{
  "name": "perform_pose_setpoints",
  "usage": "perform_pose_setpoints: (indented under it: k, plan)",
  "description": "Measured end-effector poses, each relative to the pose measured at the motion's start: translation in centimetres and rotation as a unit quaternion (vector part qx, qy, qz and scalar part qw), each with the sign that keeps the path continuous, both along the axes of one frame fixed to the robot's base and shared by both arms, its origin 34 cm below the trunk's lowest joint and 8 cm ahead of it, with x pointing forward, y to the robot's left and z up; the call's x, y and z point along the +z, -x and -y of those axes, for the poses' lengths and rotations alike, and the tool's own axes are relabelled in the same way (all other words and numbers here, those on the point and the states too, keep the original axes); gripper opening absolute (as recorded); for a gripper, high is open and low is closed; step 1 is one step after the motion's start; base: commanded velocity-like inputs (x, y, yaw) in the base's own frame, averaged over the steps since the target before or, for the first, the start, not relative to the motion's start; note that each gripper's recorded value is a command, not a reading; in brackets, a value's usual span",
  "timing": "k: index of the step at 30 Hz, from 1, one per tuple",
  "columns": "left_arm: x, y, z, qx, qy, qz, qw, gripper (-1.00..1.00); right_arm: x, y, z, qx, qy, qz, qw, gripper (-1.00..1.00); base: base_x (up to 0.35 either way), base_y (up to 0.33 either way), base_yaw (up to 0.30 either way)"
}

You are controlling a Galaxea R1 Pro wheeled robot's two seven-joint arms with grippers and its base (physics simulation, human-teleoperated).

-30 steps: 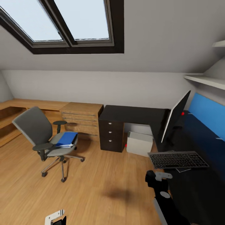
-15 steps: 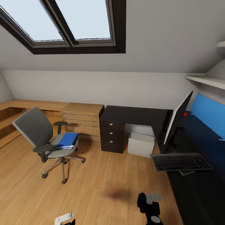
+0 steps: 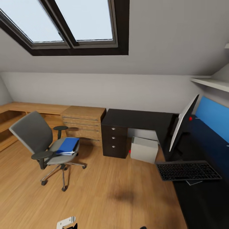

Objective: In the bedroom, organize the workspace by keeping the computer under the desk, ensuring the monitor is on the desk, placing the keyboard on the desk next to the monitor, placing the mouse on the desk next to the keyboard, moving the folder from the swivel chair onto the desk next to the mouse, stacking the notebook on top of the folder with the pen on top of the notebook, and positioning the swivel chair next to the desk.

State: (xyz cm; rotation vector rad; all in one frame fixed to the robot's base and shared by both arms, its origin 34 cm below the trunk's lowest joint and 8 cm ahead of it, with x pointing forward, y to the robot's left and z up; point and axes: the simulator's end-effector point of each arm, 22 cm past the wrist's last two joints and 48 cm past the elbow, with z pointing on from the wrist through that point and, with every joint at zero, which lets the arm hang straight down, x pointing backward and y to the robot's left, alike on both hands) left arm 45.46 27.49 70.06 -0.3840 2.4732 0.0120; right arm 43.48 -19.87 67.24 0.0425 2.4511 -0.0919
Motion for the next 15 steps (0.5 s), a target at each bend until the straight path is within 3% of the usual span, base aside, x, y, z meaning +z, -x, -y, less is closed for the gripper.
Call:
perform_pose_setpoints:
  k: [15]
  plan:
    - [0.9,0.7,0.2,0.001,0.002,-0.003,1.0,1.0,1.0,1.0,-1.2,0.008,-0.01,-0.001,0.9999,-1.0,0.321,0.052,0.0]
